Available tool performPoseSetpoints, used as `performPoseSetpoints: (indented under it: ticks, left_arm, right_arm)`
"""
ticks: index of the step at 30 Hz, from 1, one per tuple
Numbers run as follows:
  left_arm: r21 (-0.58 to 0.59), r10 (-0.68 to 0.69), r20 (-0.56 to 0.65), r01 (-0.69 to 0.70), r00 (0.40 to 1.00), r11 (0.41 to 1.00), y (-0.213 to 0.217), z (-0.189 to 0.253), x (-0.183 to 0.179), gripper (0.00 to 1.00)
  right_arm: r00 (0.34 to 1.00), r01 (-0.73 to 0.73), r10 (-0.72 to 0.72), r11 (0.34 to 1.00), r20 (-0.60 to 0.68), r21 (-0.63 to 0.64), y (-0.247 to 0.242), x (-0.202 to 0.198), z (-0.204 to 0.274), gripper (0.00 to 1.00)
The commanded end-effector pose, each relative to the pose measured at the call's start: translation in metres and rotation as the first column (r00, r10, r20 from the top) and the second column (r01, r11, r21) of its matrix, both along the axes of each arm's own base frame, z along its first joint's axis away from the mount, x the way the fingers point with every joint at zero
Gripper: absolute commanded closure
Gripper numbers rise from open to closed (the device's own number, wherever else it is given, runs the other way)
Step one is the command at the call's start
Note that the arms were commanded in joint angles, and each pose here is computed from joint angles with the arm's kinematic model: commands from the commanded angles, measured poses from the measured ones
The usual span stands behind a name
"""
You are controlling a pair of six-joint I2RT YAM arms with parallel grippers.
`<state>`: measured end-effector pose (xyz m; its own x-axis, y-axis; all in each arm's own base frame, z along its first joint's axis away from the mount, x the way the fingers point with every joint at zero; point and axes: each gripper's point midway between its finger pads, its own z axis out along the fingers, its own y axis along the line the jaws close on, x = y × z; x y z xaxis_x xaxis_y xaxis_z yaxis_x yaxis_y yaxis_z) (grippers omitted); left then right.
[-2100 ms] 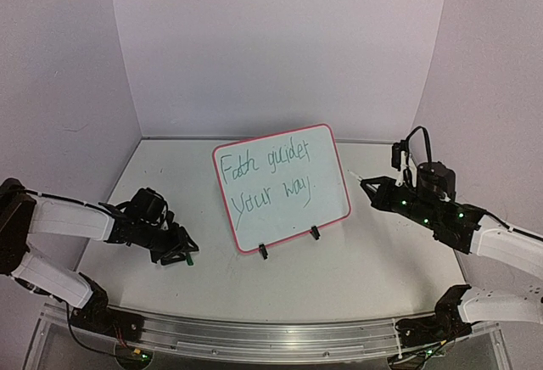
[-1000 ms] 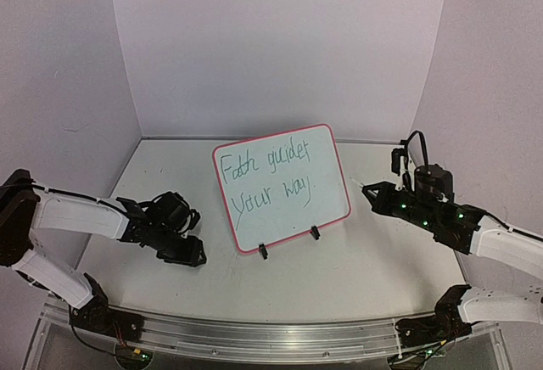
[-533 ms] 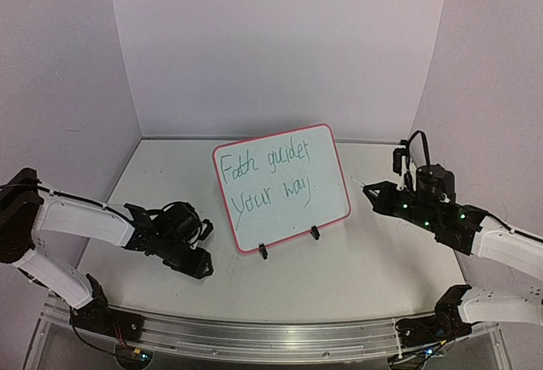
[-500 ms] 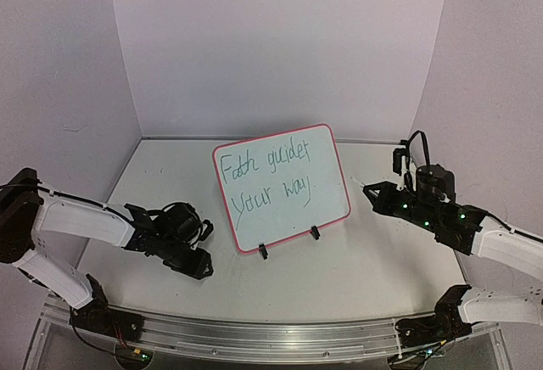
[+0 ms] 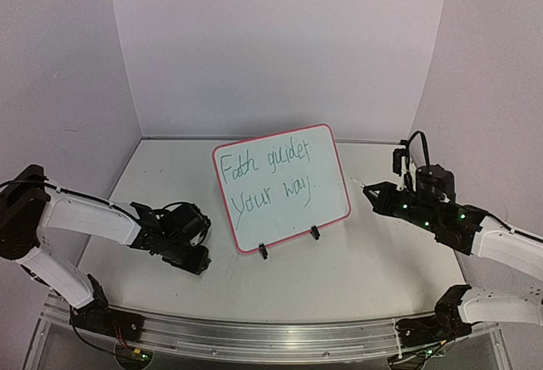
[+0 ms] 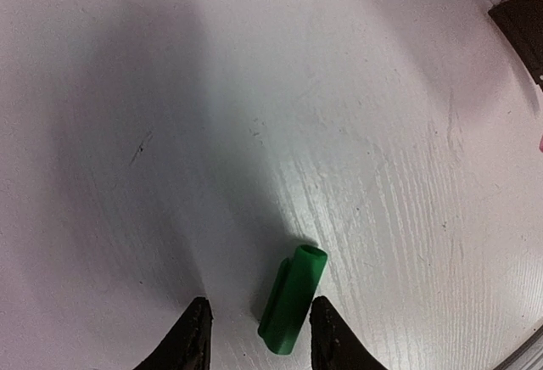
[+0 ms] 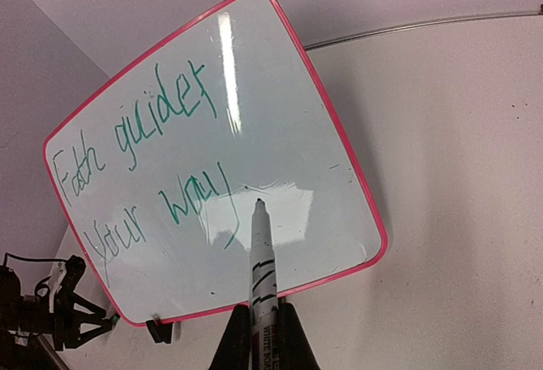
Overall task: Write a sentence on the whiteboard
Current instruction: Pick up the pen cap from the center of the board.
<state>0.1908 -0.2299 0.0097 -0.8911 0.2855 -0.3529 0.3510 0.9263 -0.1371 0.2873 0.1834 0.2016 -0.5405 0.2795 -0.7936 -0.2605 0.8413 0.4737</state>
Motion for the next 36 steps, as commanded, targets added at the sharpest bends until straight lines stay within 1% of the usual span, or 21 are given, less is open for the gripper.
performPoseSetpoints:
  ticks: [1,6,12,17,22,29,32,36]
  left_arm:
    - [0.030,-0.047,-0.038,0.048,0.998,0.998,-0.003,-0.010,-0.006,0.63]
    - [0.043,-0.062,-0.059,0.064,0.996,0.997,-0.004,-0.016,-0.011,0.74]
    - [0.115,-0.058,-0.065,0.065,0.996,0.991,0.006,-0.021,-0.015,0.78]
    - [0.136,-0.073,-0.072,0.082,0.995,0.987,0.004,-0.023,-0.022,0.79]
    - [0.155,-0.051,-0.074,0.062,0.996,0.986,0.008,-0.024,-0.025,0.78]
    - [0.145,-0.041,-0.074,0.051,0.996,0.988,0.007,-0.021,-0.028,0.79]
    - [0.163,-0.032,-0.079,0.045,0.996,0.986,0.010,-0.019,-0.031,0.76]
    - [0.151,-0.029,-0.075,0.040,0.997,0.988,0.011,-0.019,-0.034,0.76]
  right_arm:
    - [1.000,0.015,-0.015,1.000,0.003,-0.004,-0.002,0.002,0.001,1.00]
    - [1.000,0.012,-0.012,1.000,0.003,-0.005,-0.001,0.002,0.001,1.00]
    - [1.000,0.015,-0.015,1.000,0.007,-0.002,-0.002,0.002,0.003,1.00]
    - [1.000,0.016,-0.016,1.000,0.006,-0.002,-0.003,0.002,0.003,1.00]
    - [1.000,0.016,-0.016,1.000,0.002,-0.001,-0.003,0.001,0.001,1.00]
    - [1.000,0.017,-0.017,1.000,0.005,0.003,-0.004,0.001,0.002,1.00]
    - [1.000,0.016,-0.016,1.000,0.005,0.004,-0.004,0.000,0.003,1.00]
    - [1.000,0.024,-0.024,1.000,0.006,0.003,-0.006,-0.001,0.002,1.00]
